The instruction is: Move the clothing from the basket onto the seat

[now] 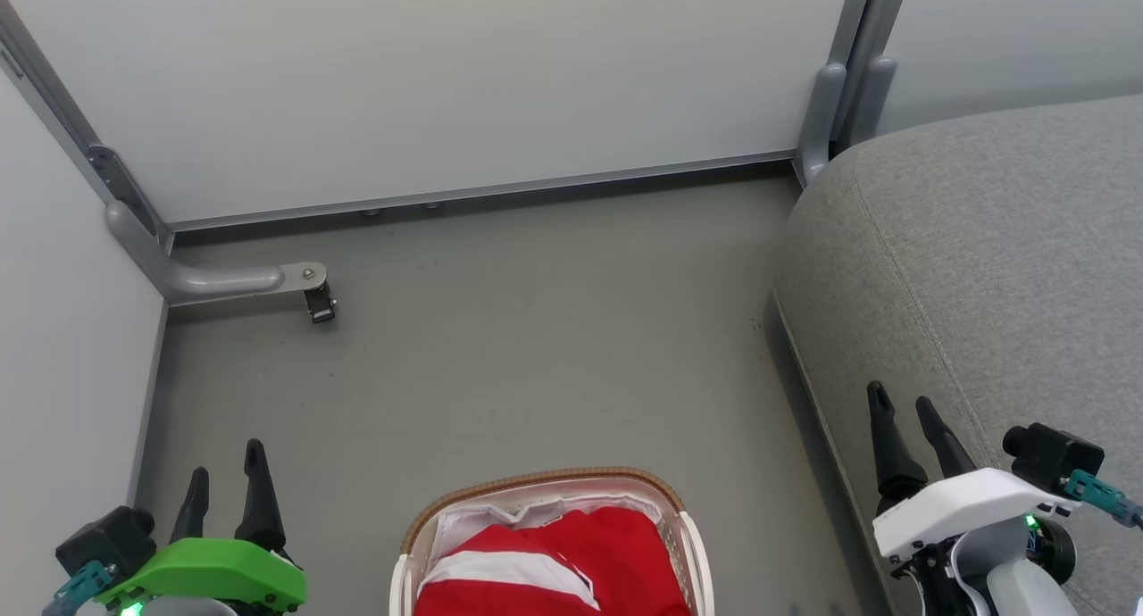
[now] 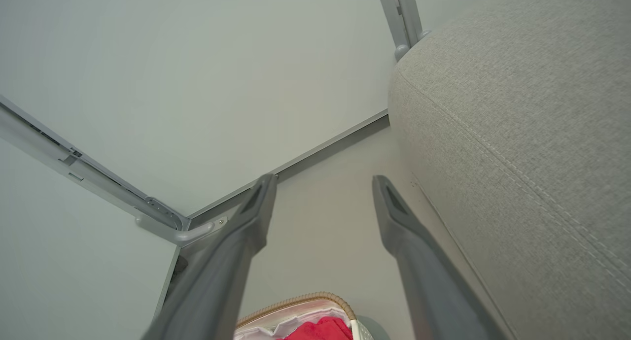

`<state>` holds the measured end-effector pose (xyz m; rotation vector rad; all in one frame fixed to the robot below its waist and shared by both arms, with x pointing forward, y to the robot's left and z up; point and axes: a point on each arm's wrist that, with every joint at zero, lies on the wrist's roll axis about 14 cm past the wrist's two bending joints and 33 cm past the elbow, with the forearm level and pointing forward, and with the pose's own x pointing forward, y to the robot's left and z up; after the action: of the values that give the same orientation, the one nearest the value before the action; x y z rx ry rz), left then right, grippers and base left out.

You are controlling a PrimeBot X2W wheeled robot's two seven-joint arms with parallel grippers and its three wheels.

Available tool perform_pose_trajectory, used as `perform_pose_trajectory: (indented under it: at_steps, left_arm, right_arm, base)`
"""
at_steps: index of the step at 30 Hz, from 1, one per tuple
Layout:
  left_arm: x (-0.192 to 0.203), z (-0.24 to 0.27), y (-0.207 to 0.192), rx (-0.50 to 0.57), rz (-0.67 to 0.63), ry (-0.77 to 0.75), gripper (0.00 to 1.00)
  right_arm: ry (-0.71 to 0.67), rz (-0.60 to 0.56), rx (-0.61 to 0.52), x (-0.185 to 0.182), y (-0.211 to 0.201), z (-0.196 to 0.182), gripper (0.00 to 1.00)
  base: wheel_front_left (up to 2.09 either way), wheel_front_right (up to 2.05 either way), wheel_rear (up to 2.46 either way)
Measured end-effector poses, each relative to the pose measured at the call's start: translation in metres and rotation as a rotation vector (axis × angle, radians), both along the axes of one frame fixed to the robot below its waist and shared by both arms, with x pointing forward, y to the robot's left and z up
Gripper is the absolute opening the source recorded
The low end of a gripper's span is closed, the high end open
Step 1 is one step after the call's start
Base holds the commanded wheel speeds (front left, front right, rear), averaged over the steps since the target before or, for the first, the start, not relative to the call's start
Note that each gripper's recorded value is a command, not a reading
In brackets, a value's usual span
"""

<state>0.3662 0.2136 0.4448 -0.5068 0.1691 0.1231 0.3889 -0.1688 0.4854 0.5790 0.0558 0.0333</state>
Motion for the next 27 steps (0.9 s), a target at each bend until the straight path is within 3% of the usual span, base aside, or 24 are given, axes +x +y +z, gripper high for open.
perform_pose_trajectory:
  at_steps: [27]
  left_arm:
    - [0.001,0.002,-0.005,0.272,-0.085,-0.024,1.00]
  right_arm:
    - [-0.048,0.069,-0.276,0.003,0.015,0.000,1.00]
  base:
    - [0.00,0.00,0.00]
